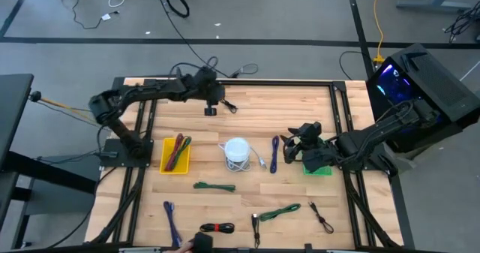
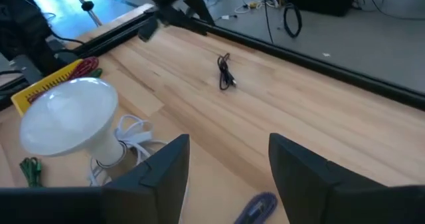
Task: Pick & Place USB Port
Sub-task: Put the black charger cable into the green bin
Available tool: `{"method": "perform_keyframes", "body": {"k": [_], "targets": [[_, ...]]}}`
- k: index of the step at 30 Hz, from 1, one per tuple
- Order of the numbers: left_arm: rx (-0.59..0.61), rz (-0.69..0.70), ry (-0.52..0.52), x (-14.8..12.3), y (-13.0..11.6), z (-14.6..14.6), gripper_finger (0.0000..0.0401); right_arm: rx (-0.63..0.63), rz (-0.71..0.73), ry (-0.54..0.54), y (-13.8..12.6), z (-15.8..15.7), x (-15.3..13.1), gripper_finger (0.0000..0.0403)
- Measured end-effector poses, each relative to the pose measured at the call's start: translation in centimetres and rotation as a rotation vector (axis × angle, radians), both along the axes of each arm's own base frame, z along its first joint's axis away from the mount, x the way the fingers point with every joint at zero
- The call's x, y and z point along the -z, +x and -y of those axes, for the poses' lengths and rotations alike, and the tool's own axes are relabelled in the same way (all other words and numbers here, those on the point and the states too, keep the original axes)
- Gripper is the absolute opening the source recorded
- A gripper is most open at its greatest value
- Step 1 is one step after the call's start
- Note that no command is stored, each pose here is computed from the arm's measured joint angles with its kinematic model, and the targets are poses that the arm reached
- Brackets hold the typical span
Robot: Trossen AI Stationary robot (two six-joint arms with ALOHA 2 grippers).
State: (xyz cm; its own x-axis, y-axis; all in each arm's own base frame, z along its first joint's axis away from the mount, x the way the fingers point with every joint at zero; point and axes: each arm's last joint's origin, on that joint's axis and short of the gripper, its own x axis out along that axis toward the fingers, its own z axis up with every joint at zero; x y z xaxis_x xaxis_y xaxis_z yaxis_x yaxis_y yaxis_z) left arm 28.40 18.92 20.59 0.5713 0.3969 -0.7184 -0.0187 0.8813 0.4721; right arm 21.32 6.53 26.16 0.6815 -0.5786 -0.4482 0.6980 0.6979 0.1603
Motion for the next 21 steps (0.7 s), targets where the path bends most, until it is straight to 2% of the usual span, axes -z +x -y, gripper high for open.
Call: {"method": "perform_keyframes", "body": {"k": [6,11,21], "targets": [[0.074,-0.112,-0.083,0.8,2.4,-1.3,0.0112,-0.030,-0.001,-0.005,0.3,0.0,-0.2,0.0206],[0.129,-0.203,-0.143,1.9,3.2,-1.0,0.0112,-0.038,-0.002,-0.004,0.3,0.0,-0.2,0.0206],[0.116,-0.246,-0.126,3.3,3.4,-1.6,0.0112,-0.036,0.006,-0.003,0.4,0.0,-0.2,0.0206]]}}
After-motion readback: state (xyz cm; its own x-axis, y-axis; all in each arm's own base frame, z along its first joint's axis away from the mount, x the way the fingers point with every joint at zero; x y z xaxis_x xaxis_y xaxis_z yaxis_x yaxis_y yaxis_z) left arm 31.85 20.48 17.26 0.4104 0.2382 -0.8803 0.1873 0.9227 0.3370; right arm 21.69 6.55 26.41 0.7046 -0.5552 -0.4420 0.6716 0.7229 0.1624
